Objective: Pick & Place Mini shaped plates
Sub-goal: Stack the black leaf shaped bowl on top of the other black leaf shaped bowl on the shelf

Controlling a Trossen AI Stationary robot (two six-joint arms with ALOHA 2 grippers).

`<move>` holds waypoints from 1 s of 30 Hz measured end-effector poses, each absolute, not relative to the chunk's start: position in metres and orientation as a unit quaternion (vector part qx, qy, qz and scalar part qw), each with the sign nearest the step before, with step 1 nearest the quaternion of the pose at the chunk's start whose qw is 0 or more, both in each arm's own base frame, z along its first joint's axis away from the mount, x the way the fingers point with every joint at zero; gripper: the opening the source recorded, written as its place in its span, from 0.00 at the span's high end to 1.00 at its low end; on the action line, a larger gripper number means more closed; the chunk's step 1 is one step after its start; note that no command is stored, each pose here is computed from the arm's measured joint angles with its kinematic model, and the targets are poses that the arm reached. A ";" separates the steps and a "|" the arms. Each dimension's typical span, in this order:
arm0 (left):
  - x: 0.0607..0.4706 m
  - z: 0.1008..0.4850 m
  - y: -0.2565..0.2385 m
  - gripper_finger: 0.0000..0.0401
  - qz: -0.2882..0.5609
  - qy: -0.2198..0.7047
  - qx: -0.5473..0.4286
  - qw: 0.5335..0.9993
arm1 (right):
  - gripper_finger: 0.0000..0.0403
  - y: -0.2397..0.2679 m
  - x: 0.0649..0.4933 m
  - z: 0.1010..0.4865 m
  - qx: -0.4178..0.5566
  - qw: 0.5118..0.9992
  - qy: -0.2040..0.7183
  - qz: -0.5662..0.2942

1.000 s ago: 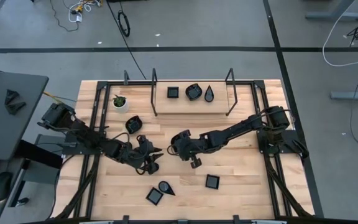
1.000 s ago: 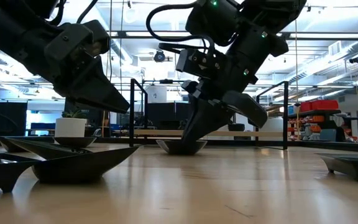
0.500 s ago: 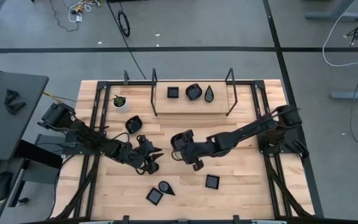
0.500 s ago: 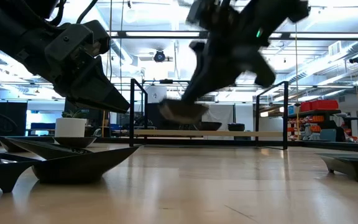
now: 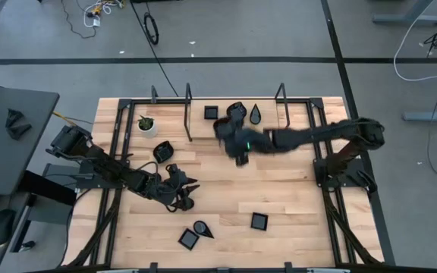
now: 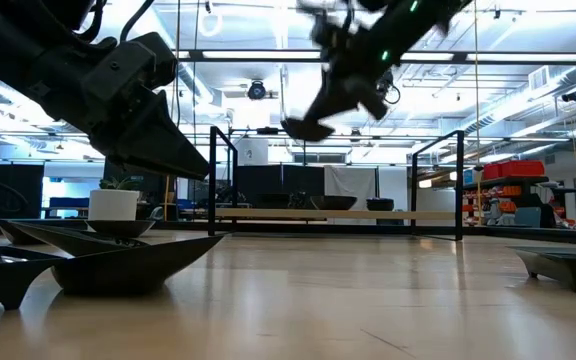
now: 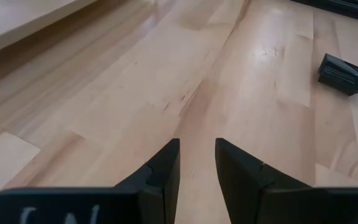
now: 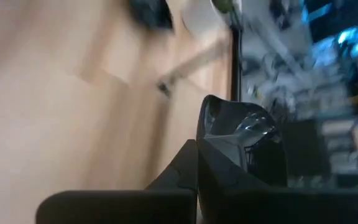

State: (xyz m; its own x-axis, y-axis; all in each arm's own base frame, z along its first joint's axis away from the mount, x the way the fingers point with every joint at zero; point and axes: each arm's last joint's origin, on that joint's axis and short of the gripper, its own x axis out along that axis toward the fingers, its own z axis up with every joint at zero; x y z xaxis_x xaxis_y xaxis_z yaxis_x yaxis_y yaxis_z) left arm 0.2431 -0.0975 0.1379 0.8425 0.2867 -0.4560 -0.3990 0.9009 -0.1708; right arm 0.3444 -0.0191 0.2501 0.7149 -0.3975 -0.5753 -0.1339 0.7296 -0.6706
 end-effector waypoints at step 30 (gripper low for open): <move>0.244 0.139 -0.096 0.74 0.188 0.208 -0.136 0.950 | 0.92 -0.151 0.305 0.192 -0.260 0.859 0.425 -0.123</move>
